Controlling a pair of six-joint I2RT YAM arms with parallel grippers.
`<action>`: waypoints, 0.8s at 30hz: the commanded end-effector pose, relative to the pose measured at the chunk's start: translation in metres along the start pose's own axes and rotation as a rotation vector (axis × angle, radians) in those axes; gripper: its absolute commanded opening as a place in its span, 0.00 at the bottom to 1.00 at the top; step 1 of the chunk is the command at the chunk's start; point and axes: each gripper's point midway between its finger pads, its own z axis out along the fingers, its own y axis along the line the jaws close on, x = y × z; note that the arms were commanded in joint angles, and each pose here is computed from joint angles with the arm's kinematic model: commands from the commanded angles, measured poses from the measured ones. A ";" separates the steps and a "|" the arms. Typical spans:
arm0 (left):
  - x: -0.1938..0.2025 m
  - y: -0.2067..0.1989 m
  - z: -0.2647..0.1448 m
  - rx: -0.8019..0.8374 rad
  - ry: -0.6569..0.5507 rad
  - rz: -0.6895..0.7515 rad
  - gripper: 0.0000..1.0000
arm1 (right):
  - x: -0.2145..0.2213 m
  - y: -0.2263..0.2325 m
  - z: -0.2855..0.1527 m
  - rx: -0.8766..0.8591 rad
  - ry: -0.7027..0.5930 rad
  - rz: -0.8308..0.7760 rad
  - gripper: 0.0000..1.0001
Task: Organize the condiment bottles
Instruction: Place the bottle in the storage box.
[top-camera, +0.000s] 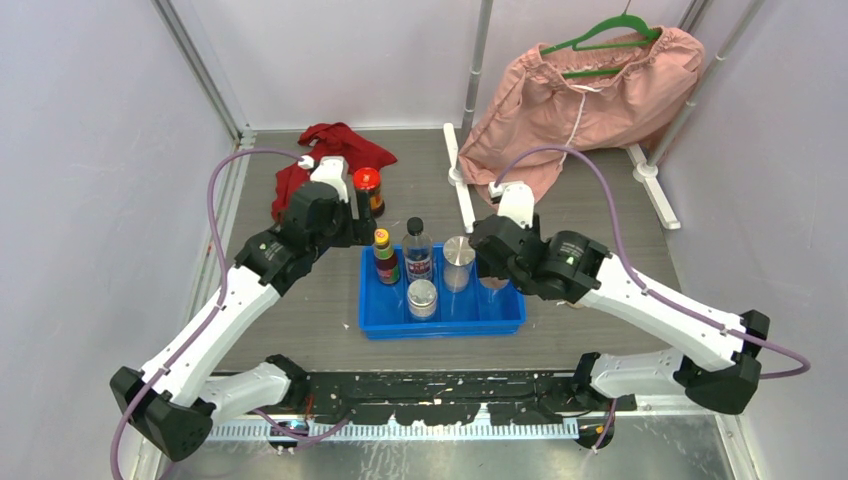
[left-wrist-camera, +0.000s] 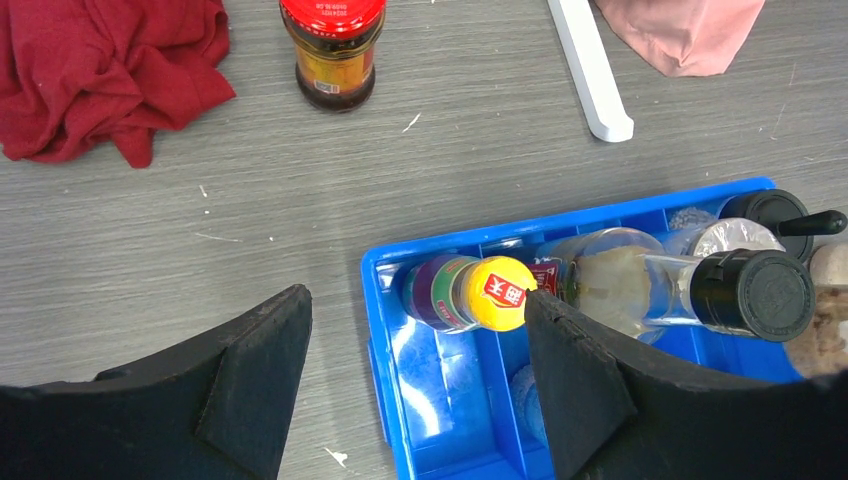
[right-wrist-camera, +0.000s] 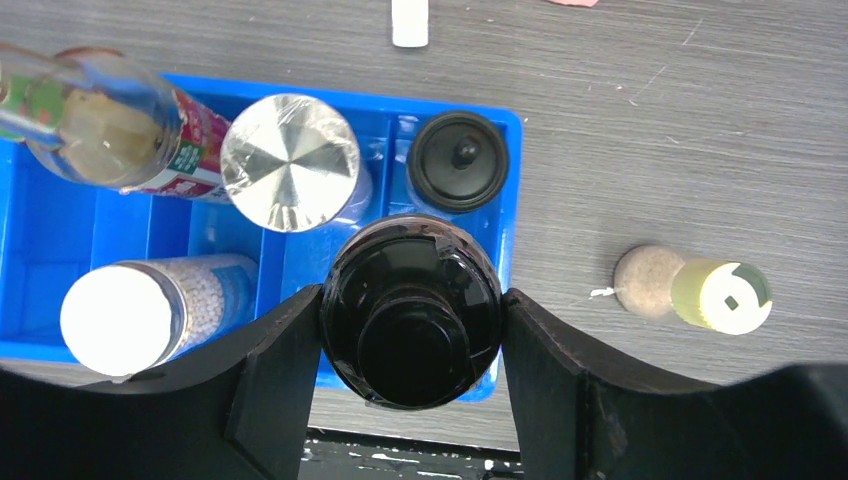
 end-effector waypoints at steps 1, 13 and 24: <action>-0.011 -0.001 -0.011 0.006 -0.038 -0.007 0.78 | -0.016 0.011 -0.005 0.010 -0.079 0.049 0.42; -0.007 0.001 -0.013 0.004 -0.035 -0.007 0.78 | -0.005 0.040 -0.003 -0.037 -0.077 0.043 0.42; -0.003 0.004 -0.017 0.003 -0.031 -0.004 0.78 | 0.013 0.065 0.001 -0.071 -0.071 0.037 0.42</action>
